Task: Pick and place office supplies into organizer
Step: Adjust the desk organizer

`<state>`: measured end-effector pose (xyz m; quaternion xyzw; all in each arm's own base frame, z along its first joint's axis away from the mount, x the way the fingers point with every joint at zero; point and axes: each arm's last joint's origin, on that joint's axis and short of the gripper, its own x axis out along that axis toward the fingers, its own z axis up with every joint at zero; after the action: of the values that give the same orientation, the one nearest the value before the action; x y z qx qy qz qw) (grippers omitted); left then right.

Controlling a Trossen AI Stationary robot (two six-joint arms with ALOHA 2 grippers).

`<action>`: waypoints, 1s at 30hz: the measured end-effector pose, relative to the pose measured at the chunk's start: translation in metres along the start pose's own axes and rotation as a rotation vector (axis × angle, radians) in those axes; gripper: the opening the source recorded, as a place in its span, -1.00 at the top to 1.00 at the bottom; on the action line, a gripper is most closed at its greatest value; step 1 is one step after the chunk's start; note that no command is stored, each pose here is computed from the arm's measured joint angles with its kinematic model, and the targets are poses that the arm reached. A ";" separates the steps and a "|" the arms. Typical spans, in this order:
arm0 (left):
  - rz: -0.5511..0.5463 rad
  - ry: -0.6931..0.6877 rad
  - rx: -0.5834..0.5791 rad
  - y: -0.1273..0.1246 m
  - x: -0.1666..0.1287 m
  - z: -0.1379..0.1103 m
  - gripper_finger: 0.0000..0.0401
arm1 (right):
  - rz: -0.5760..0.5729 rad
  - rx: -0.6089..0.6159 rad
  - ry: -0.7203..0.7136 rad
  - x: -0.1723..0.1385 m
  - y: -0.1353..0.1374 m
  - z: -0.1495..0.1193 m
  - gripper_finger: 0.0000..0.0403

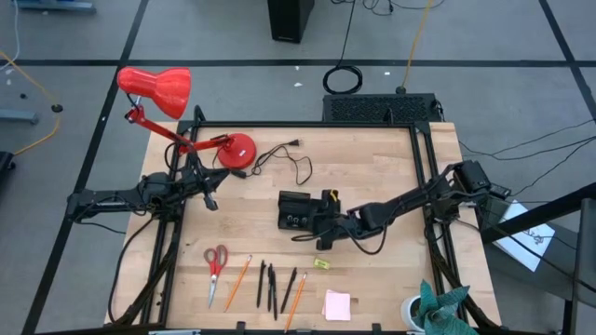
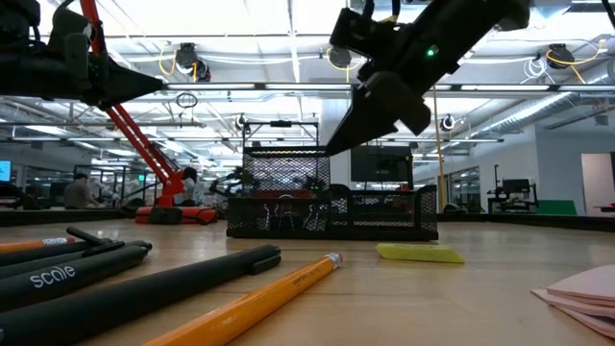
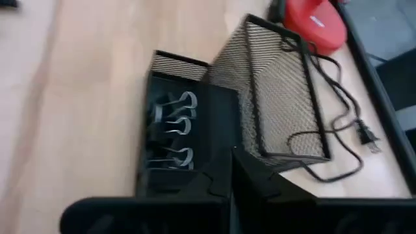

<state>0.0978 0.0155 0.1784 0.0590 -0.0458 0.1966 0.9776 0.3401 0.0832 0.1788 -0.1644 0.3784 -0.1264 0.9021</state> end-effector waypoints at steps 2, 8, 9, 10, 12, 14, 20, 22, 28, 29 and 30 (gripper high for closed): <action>0.000 0.000 0.000 0.000 0.000 0.000 0.80 | 0.078 -0.001 -0.001 -0.001 0.004 0.000 0.99; -0.002 0.010 0.016 0.000 0.000 -0.001 0.80 | 0.302 -0.001 0.060 -0.010 0.022 -0.007 1.00; -0.002 0.011 0.016 0.000 0.000 -0.001 0.80 | 0.310 -0.006 0.093 -0.013 0.025 -0.010 1.00; -0.002 0.011 0.016 0.000 0.000 -0.001 0.80 | 0.309 -0.008 0.132 -0.015 0.027 -0.014 1.00; -0.002 0.012 0.016 0.000 0.000 -0.001 0.80 | 0.305 -0.010 0.211 -0.019 0.030 -0.023 1.00; -0.002 0.012 0.016 0.000 0.000 -0.001 0.80 | 0.294 0.001 0.276 -0.023 0.033 -0.029 1.00; -0.002 0.011 0.011 0.000 0.000 -0.001 0.80 | 0.260 0.008 0.360 -0.028 0.034 -0.038 1.00; -0.002 0.010 0.010 0.000 0.000 -0.001 0.80 | 0.190 0.006 0.366 -0.027 0.030 -0.040 1.00; -0.002 0.011 0.014 0.000 0.000 -0.001 0.80 | 0.121 0.027 0.360 -0.021 0.021 -0.039 1.00; -0.002 0.011 0.016 0.000 0.000 -0.001 0.80 | 0.120 0.031 0.361 -0.020 0.020 -0.039 1.00; -0.002 0.013 0.017 0.000 0.000 -0.001 0.80 | 0.120 0.031 0.361 -0.020 0.020 -0.039 1.00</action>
<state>0.0979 0.0155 0.1772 0.0662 -0.0378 0.1962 0.9776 0.3006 0.1006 0.1585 -0.1023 0.5414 -0.1056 0.8278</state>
